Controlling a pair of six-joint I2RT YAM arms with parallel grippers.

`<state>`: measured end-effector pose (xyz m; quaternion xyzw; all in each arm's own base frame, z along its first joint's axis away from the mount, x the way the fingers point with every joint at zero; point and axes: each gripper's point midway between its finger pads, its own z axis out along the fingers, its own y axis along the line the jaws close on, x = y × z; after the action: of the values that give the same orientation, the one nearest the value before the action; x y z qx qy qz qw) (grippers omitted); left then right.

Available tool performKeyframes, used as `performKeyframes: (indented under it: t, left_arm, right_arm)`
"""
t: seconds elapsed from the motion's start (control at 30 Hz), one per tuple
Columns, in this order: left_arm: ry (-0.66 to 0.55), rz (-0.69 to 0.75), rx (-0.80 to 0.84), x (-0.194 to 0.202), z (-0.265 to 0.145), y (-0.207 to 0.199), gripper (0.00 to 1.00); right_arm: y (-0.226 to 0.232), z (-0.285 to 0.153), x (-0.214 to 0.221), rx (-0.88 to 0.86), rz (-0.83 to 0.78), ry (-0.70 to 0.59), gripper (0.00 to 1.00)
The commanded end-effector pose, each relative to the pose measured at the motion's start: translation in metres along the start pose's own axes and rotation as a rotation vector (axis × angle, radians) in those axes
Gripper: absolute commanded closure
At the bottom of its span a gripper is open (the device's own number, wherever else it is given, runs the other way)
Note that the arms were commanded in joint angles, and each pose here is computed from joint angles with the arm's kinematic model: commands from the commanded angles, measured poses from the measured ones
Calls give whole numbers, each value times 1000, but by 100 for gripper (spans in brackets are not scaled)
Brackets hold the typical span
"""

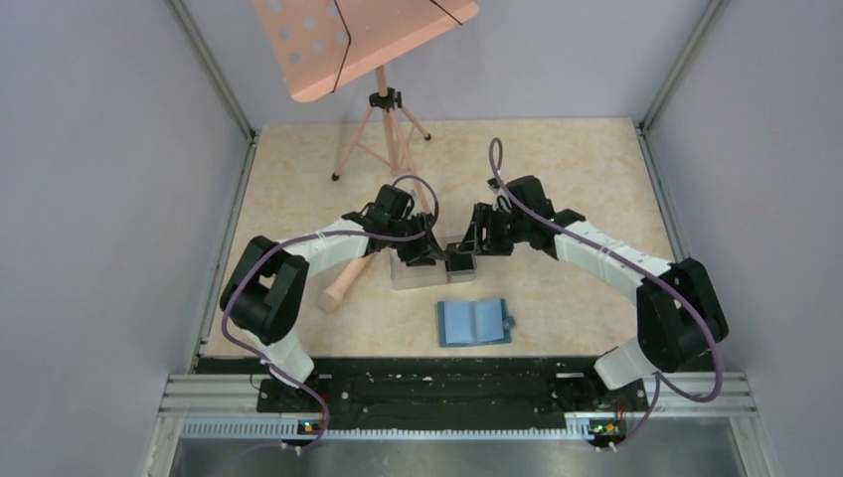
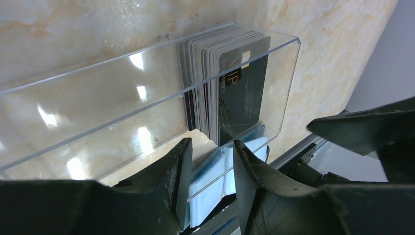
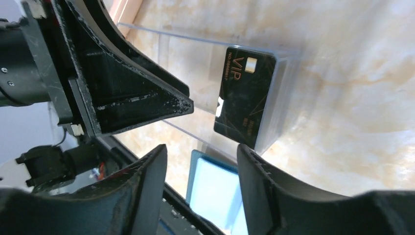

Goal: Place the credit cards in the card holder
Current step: Move the storage box to the center of the board.

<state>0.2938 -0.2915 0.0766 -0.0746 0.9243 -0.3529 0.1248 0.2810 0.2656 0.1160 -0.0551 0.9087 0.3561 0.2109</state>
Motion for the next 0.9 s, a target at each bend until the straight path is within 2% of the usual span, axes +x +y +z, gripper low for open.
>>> performKeyframes:
  t: [0.0, 0.1, 0.2, 0.33, 0.47, 0.63, 0.87]
  left_arm:
    - [-61, 39, 37, -16, -11, -20, 58]
    - [-58, 35, 40, -17, -10, -20, 58]
    - [-55, 31, 41, -16, -9, -20, 59]
    - [-64, 26, 33, -16, -10, -18, 61]
    - [-64, 23, 25, -16, -9, -16, 64]
    - [-56, 13, -33, -15, -6, -4, 70]
    - [-48, 14, -81, -13, -2, 7, 72]
  right_arm:
    - [-13, -19, -33, 145, -73, -116, 42]
    - [-27, -5, -21, 169, -58, -33, 42]
    - [-33, 13, -3, 150, -66, 59, 46]
    - [-27, 31, 19, 79, -73, 163, 57]
    - [-7, 38, 26, 6, -86, 172, 67]
    - [6, 40, 33, -28, -70, 180, 66]
    - [7, 36, 35, -30, -72, 169, 59]
